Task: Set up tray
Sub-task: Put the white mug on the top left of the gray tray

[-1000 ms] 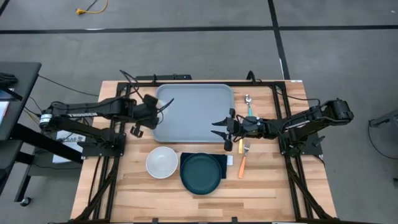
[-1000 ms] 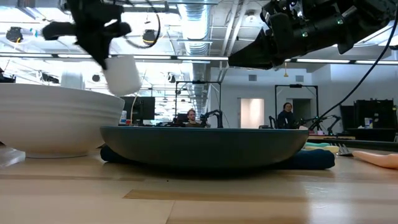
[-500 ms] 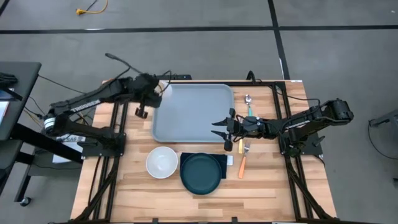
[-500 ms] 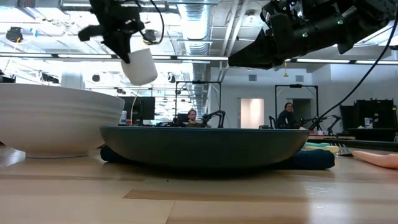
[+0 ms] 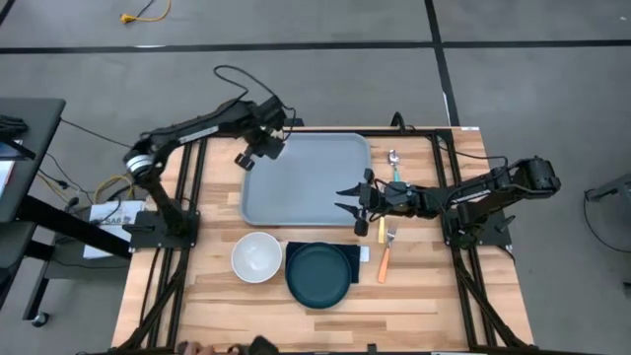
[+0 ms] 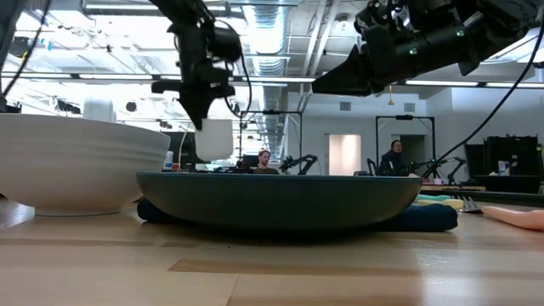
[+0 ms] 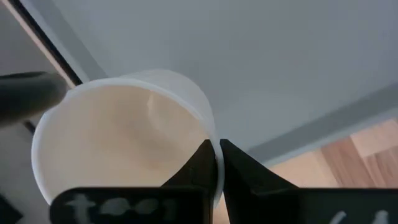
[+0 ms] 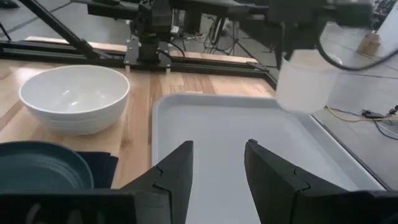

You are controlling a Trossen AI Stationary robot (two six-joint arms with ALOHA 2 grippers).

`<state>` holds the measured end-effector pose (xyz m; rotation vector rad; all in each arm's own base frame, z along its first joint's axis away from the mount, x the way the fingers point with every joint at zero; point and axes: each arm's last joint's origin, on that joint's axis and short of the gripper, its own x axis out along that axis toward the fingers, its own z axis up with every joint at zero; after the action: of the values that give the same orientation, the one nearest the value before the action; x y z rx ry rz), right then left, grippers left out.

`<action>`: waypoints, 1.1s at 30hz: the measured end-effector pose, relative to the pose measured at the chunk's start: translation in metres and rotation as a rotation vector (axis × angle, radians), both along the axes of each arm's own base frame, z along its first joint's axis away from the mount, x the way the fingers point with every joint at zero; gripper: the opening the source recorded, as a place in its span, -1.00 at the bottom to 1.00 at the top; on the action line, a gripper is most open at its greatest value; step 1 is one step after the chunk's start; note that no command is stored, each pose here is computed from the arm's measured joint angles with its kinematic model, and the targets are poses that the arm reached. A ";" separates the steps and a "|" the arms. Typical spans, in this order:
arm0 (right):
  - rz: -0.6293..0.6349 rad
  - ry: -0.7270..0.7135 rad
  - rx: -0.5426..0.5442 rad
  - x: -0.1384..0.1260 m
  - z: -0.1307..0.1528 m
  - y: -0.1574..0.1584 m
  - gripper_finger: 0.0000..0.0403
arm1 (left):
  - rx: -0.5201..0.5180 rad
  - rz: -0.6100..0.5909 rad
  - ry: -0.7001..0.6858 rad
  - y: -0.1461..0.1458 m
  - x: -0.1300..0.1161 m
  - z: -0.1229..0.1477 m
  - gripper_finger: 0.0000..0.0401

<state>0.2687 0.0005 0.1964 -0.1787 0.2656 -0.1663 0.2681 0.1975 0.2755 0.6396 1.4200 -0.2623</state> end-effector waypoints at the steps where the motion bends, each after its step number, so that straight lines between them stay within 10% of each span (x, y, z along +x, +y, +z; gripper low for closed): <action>1: 0.000 0.001 0.000 0.000 0.000 0.000 -0.33 | -0.012 0.010 0.013 0.006 0.001 -0.004 -0.99; 33: 0.000 0.024 0.000 -0.001 -0.002 0.000 -0.33 | -0.112 0.172 0.115 0.040 -0.014 -0.042 -0.99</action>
<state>0.2681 0.0004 0.1941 -0.1813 0.2898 -0.1643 0.2540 0.2375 0.2332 0.4133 1.5492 -0.2432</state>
